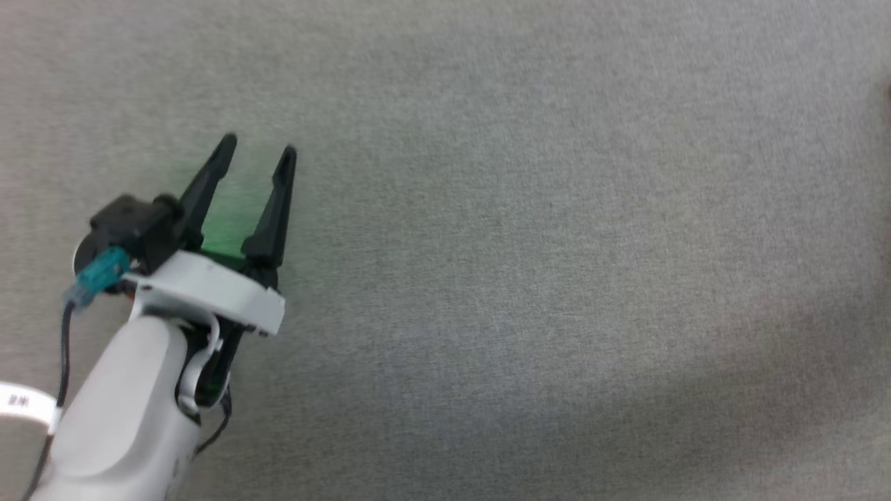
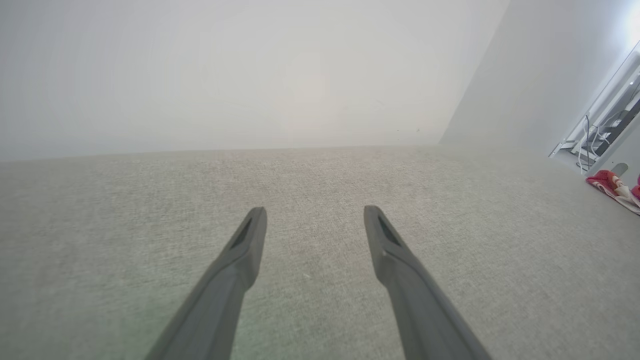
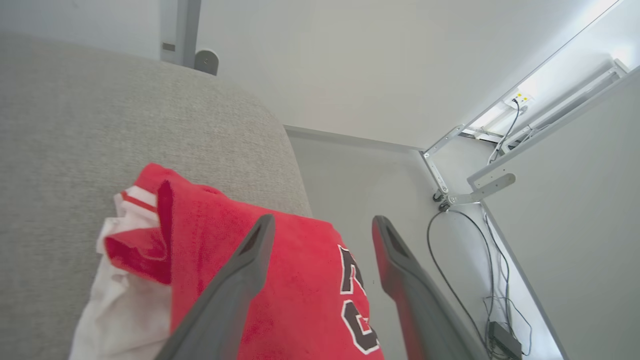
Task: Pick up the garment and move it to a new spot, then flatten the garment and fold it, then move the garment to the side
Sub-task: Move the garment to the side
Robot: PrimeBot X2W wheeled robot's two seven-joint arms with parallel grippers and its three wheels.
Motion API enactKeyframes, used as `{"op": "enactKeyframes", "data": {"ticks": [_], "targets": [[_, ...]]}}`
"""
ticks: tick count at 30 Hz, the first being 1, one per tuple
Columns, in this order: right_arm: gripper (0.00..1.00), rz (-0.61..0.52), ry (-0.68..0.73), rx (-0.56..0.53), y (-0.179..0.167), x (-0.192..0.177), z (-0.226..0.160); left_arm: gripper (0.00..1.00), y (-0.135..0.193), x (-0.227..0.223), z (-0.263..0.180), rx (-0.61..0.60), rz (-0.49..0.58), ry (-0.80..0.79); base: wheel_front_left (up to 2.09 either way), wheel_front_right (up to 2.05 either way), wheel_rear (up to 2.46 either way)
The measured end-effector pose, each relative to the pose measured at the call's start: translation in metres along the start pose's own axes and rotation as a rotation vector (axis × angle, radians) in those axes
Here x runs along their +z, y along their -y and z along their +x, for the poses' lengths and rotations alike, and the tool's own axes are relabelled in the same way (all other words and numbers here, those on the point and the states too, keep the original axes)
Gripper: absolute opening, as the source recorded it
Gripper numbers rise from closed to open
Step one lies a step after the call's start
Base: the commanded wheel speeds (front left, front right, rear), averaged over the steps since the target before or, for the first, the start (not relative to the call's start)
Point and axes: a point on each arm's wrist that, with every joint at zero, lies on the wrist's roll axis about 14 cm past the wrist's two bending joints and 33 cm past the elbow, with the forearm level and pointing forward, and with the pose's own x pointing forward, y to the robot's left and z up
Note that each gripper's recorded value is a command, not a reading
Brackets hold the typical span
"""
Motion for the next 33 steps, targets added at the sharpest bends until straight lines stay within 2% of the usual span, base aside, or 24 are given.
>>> {"op": "enactKeyframes", "data": {"ticks": [13,22,33], "targets": [[1.0,0.124,0.221,0.169,-0.07,0.045,-0.03,1.0,-0.031,0.039,-0.069,0.17,0.009,0.067,0.0,0.0,0.0],[1.0,0.201,0.413,0.307,-0.109,0.082,-0.085,1.0,-0.051,0.067,-0.135,0.296,0.041,0.114,0.0,0.0,0.0],[1.0,0.278,0.556,0.409,-0.137,0.092,-0.157,1.0,-0.064,0.079,-0.217,0.439,0.072,0.141,0.0,0.0,0.0]]}}
